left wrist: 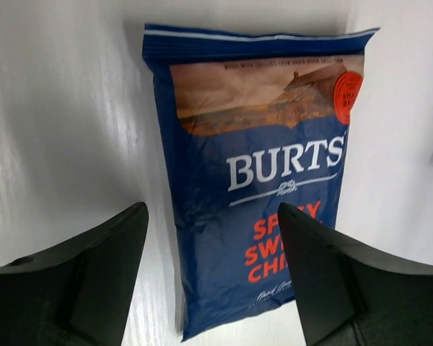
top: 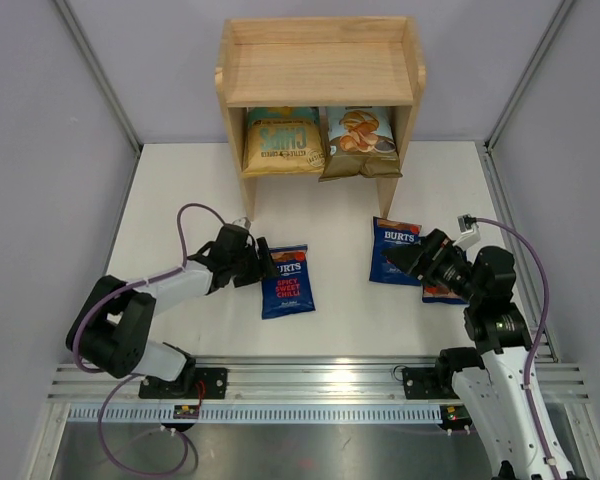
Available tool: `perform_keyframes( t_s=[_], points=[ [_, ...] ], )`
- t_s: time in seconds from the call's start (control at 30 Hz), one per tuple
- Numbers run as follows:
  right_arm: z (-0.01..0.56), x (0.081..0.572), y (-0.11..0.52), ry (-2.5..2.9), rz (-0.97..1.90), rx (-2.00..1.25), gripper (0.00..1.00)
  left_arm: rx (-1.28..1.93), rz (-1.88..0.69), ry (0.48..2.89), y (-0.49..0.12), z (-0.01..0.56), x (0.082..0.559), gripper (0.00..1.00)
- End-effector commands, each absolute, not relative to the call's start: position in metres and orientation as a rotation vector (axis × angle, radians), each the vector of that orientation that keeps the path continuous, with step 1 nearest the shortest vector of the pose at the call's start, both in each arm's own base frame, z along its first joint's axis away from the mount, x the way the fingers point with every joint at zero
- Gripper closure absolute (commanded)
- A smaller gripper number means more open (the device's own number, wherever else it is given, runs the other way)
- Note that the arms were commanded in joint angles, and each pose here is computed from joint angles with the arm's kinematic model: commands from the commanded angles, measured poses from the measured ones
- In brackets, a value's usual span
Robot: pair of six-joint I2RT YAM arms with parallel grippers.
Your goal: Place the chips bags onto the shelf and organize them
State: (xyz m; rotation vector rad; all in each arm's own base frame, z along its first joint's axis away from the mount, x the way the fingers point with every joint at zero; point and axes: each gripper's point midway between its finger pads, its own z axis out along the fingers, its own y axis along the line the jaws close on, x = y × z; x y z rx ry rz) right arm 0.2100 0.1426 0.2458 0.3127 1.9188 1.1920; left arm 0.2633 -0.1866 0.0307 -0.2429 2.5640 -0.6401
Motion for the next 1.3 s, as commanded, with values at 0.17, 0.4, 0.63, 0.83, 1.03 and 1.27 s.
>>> perform_keyframes(
  t_s=[0.17, 0.4, 0.63, 0.83, 1.03, 1.27],
  points=[
    [0.271, 0.193, 0.147, 1.852, 1.218, 0.178, 0.0, -0.272, -0.513, 2.6, -0.187, 0.004, 0.265, 0.49],
    [0.252, 0.19, 0.155, 1.881, 1.277, 0.153, 0.01, -0.325, -0.596, 2.486, -0.194, 0.028, 0.27, 0.95],
    [0.204, 0.191, 0.17, 1.867, 1.497, 0.195, 0.08, -0.451, -0.719, 2.271, -0.188, 0.079, 0.272, 1.0],
    [0.187, 0.187, 0.188, 1.844, 1.506, 0.138, 0.09, -0.563, -0.88, 2.088, -0.183, 0.127, 0.263, 1.0],
    [0.189, 0.181, 0.234, 1.817, 1.53, 0.003, 0.1, -0.6, -1.067, 1.899, -0.182, 0.19, 0.254, 1.0],
    [0.206, 0.172, 0.284, 1.726, 1.561, -0.198, 0.11, -0.52, -1.285, 1.764, -0.194, 0.26, 0.236, 1.0]
  ],
)
